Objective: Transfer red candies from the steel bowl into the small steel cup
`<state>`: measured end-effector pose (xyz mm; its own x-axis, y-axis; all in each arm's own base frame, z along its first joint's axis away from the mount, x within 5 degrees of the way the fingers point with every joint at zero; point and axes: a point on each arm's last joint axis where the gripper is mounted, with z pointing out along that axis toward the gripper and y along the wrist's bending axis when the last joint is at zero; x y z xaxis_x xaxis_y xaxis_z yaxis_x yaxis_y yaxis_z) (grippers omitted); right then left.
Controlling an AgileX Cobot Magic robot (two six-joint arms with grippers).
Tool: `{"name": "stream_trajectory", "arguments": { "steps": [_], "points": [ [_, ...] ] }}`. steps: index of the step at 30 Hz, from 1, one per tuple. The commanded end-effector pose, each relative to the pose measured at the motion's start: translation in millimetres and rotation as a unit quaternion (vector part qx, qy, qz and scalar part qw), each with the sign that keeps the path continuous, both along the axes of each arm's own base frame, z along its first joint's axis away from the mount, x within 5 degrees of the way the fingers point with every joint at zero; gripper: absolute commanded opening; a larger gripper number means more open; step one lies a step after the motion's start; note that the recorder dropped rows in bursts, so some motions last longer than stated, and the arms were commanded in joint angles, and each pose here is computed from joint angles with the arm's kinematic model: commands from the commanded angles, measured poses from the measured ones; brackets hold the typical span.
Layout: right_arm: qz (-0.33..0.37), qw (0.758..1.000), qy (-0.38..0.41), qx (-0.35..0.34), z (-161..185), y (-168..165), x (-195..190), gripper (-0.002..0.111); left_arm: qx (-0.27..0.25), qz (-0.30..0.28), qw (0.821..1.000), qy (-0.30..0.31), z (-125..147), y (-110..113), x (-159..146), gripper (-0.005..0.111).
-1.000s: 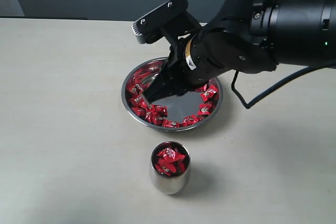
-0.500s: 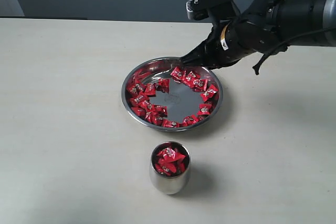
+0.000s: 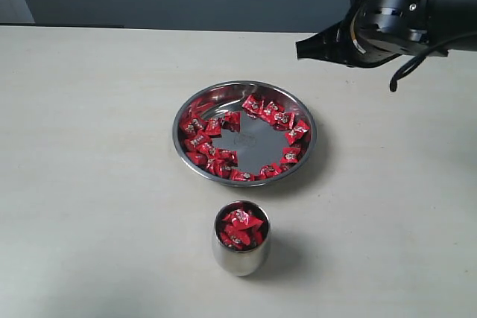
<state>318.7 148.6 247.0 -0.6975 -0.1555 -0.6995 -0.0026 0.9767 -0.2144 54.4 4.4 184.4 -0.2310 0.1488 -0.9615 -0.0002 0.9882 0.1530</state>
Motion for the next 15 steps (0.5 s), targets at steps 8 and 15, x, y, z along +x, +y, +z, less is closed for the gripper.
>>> {"name": "stream_trajectory", "arguments": {
  "steps": [8, 15],
  "points": [
    [0.096, 0.983, -0.150, 0.034, 75.3, -14.0, -33.9, -0.001, -0.003, 0.000, 1.000, -0.006, 1.2, -0.1, -0.2, 0.000],
    [0.037, 0.973, -0.216, 0.072, 102.7, -86.7, -77.6, -0.001, -0.003, 0.000, 1.000, -0.006, 1.2, -0.1, -0.2, 0.000]
  ]
}}
